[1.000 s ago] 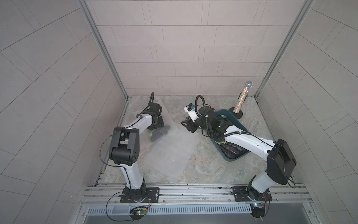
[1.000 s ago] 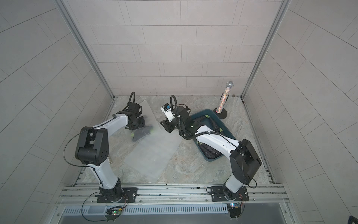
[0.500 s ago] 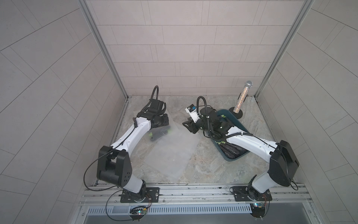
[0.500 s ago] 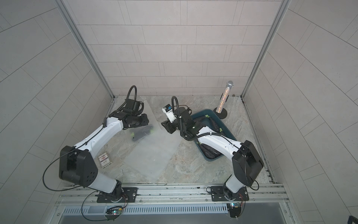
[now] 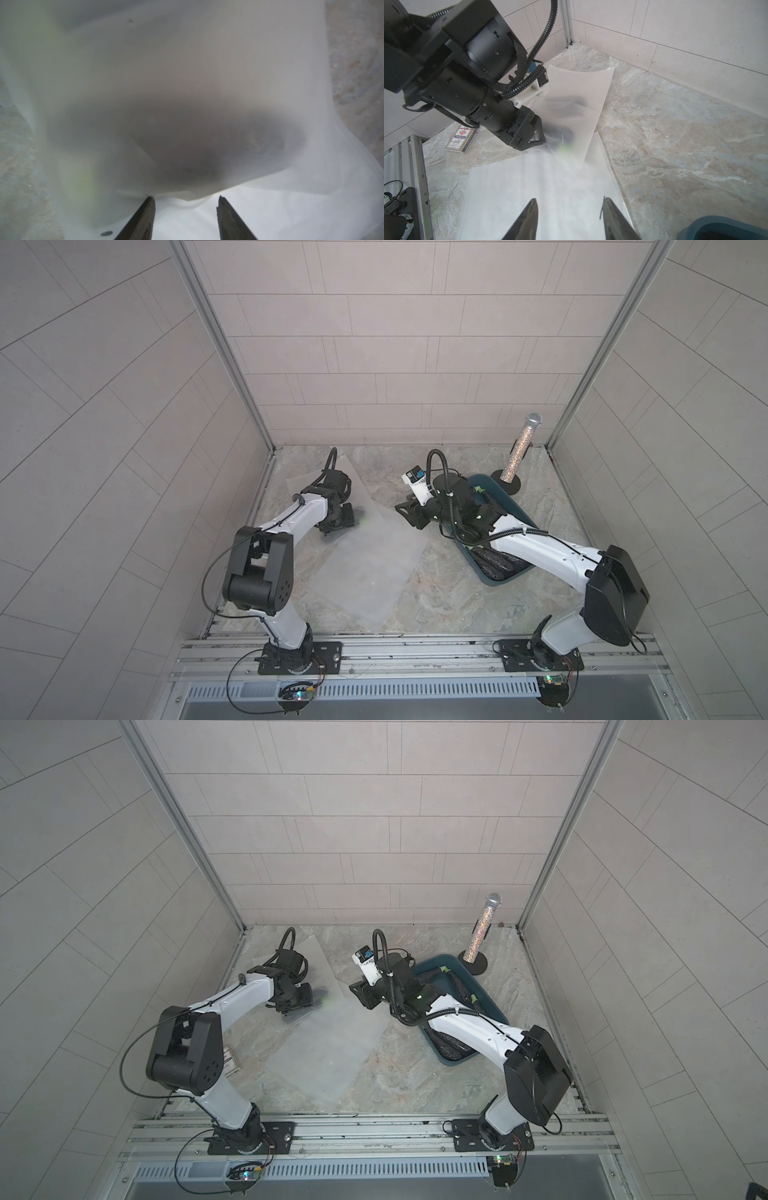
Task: Place the eggplant in a zip-top bag and seal the zipper
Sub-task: Adjust the zipper food storage bag at the center of the board.
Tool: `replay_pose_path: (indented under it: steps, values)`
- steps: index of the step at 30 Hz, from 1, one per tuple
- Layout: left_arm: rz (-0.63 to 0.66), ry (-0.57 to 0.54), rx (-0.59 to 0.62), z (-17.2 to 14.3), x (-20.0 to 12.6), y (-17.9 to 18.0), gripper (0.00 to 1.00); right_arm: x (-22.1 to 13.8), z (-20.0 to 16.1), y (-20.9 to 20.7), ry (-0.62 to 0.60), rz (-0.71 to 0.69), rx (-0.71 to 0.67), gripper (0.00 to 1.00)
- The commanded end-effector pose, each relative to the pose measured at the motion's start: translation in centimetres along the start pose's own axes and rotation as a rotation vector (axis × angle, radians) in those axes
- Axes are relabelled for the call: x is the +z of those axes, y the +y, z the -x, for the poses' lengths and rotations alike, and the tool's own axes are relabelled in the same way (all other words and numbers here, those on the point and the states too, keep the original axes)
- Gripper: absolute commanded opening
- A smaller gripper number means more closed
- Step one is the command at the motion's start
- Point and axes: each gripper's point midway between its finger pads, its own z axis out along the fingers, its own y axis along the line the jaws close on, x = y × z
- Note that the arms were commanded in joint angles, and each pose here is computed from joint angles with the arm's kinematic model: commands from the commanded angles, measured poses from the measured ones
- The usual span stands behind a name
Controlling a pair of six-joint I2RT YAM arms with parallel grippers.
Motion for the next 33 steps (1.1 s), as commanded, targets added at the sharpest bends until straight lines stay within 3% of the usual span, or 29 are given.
replay_pose_path:
  steps: [1,9,15,21,33]
  values:
    - [0.124,-0.115,-0.016,3.2,-0.6,1.7,0.54,-0.8,0.9,0.1,-0.035,0.003,0.016,0.51]
    - [0.155,-0.200,-0.075,5.6,0.2,2.0,0.55,-0.7,0.5,0.5,-0.030,0.027,0.027,0.51]
    - [0.002,-0.187,-0.100,6.9,1.8,-1.2,0.55,-0.7,0.1,0.7,-0.027,0.042,0.036,0.51]
    - [0.092,-0.149,-0.092,6.6,3.5,0.2,0.55,-1.4,0.1,0.7,-0.031,0.039,0.030,0.51]
    - [0.345,-0.133,-0.048,7.6,0.9,7.0,0.52,-1.5,-0.6,0.5,-0.009,0.030,0.042,0.51]
